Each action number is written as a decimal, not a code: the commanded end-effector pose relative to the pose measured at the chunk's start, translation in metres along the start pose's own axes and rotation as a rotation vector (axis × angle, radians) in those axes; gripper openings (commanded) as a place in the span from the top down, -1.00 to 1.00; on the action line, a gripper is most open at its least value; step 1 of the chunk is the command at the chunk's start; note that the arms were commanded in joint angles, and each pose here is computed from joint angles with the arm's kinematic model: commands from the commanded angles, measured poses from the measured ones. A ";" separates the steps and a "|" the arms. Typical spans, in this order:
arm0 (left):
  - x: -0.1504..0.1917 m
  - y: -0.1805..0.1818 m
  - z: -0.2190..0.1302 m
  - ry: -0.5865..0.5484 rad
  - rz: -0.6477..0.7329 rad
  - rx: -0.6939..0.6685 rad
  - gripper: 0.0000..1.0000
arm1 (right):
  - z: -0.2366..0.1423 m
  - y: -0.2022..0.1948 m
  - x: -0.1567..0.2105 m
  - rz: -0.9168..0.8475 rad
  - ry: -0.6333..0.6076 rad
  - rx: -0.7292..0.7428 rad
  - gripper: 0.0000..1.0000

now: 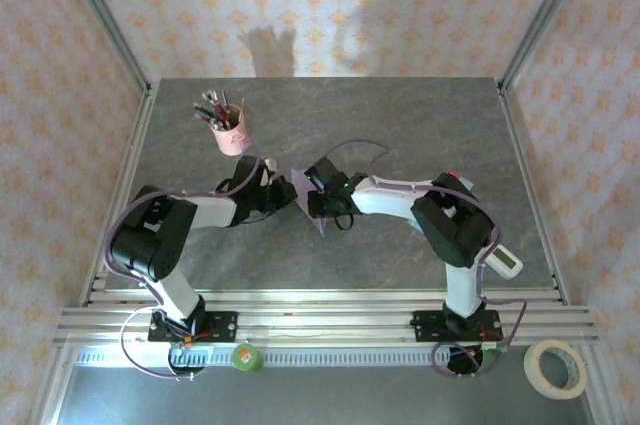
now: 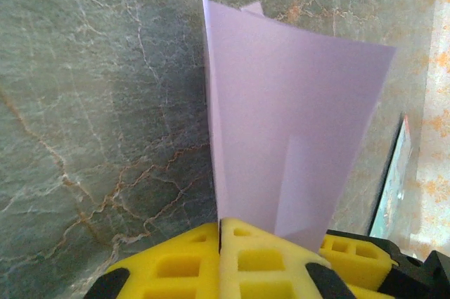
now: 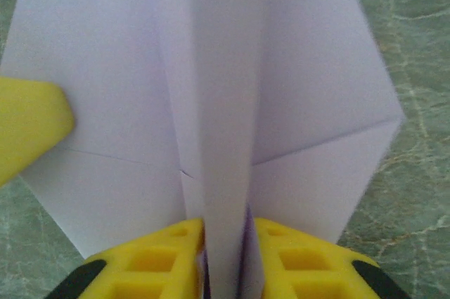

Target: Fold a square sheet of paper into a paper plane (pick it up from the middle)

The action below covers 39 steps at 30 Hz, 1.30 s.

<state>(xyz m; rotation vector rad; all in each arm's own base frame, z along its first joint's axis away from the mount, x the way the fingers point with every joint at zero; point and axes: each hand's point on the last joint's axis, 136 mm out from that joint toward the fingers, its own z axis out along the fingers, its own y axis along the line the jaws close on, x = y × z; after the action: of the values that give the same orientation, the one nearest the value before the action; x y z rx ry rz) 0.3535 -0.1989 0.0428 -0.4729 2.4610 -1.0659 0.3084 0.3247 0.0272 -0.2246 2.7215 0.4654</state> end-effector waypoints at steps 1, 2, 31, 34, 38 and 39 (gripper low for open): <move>-0.012 -0.002 -0.004 -0.039 0.029 -0.022 0.71 | -0.007 -0.010 -0.009 0.016 -0.036 0.079 0.64; -0.014 -0.002 -0.006 -0.047 0.031 -0.027 0.67 | -0.008 -0.011 -0.010 0.017 -0.041 0.088 0.68; -0.046 0.039 -0.056 -0.214 0.045 -0.208 -0.29 | 0.026 -0.099 -0.185 0.059 -0.214 0.299 0.82; -0.046 0.040 -0.056 -0.211 0.049 -0.211 -0.29 | 0.033 -0.101 -0.189 0.056 -0.206 0.302 0.79; -0.046 0.040 -0.056 -0.209 0.053 -0.216 -0.31 | 0.044 -0.107 -0.183 0.039 -0.170 0.316 0.68; -0.046 0.041 -0.055 -0.207 0.053 -0.218 -0.31 | 0.047 -0.109 -0.181 0.034 -0.161 0.324 0.64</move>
<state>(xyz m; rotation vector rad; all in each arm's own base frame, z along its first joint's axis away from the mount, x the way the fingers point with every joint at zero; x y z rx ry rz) 0.3592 -0.1244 0.0580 -0.5607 2.3972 -0.7380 0.5145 0.2687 0.0323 -0.0277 2.5652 0.1326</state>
